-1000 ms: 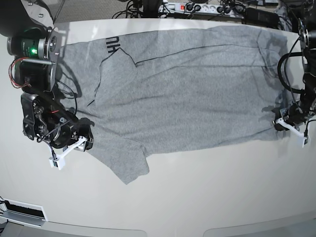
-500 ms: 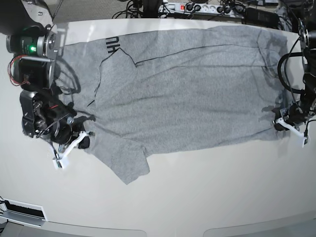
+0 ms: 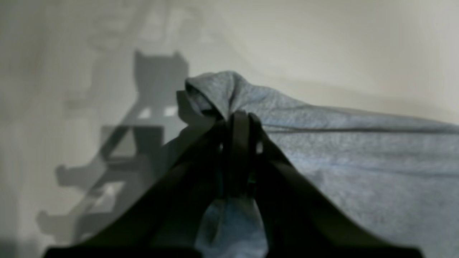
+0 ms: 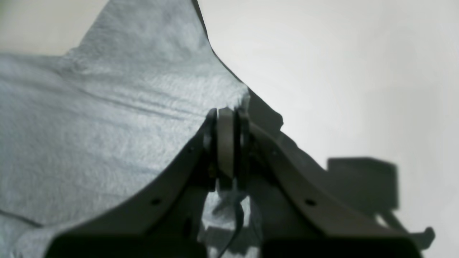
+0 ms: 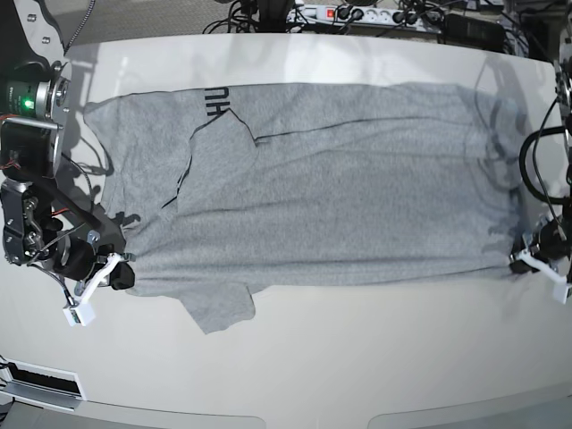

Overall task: Layout the t-shirt on the table in an organized manner, then fold the t-shirt properly
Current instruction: 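Fold the hem half over toward the collar with both grippers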

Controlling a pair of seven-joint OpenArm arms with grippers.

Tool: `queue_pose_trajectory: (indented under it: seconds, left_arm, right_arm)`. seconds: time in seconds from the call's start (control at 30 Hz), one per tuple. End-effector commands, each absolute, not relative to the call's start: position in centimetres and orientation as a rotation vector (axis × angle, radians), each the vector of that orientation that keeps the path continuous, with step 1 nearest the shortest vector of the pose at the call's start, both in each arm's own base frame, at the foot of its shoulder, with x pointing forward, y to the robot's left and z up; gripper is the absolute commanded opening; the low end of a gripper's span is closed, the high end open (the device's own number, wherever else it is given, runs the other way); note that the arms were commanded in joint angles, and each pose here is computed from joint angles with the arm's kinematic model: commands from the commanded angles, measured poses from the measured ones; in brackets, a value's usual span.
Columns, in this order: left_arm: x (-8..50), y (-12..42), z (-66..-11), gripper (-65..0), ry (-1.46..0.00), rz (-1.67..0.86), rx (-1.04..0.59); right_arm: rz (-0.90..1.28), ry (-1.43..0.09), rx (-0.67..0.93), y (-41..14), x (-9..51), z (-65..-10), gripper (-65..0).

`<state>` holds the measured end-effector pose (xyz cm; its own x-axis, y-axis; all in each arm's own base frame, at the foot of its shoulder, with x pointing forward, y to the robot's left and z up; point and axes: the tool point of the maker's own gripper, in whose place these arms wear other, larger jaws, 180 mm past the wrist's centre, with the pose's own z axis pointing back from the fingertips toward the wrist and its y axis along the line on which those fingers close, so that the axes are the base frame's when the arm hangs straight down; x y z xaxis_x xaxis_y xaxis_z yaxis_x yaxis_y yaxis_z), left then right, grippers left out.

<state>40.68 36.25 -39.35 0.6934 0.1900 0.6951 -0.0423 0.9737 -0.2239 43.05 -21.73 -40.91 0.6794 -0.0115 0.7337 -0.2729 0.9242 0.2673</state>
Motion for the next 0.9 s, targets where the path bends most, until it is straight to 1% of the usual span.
queue_pose_trajectory:
  seconds: [0.0,0.07,0.17,0.43,0.63,0.77,0.87]
  left_arm:
    - [41.8,36.7,-37.1,-65.0,-0.854,0.119,-0.217]
    - [41.9,35.2,-36.5,-65.0,-0.866,0.085,-0.301]
    - [41.5,33.9,-36.3,-65.0,-0.85,0.041,-0.372]
    - [40.1,35.8,-34.8,-65.0,-0.816,0.068,-0.416]
    - [38.8,35.2,-34.6,-65.0,-0.731,0.098,-0.508]
    - [37.7,35.8,-33.8,-65.0,-0.695,0.111,-0.542]
    - [36.8,35.5,-33.4,-65.0,-0.649,0.113,-0.597]
  right_arm:
    - [0.153,-0.884,0.365,-22.8,44.8,-38.1,-65.0]
    - [0.166,-0.865,0.374,-22.4,44.5,-37.6,-65.0]
    - [0.204,-0.858,0.37,-22.0,44.0,-36.7,-65.0]
    - [0.316,-0.843,0.344,-21.0,40.1,-35.7,-65.0]
    - [0.368,-0.814,0.323,-20.6,37.4,-36.2,-65.0]
    - [0.402,-0.81,0.298,-20.7,36.6,-35.8,-65.0]
    - [0.415,-0.791,0.293,-20.9,36.2,-35.6,-65.0]
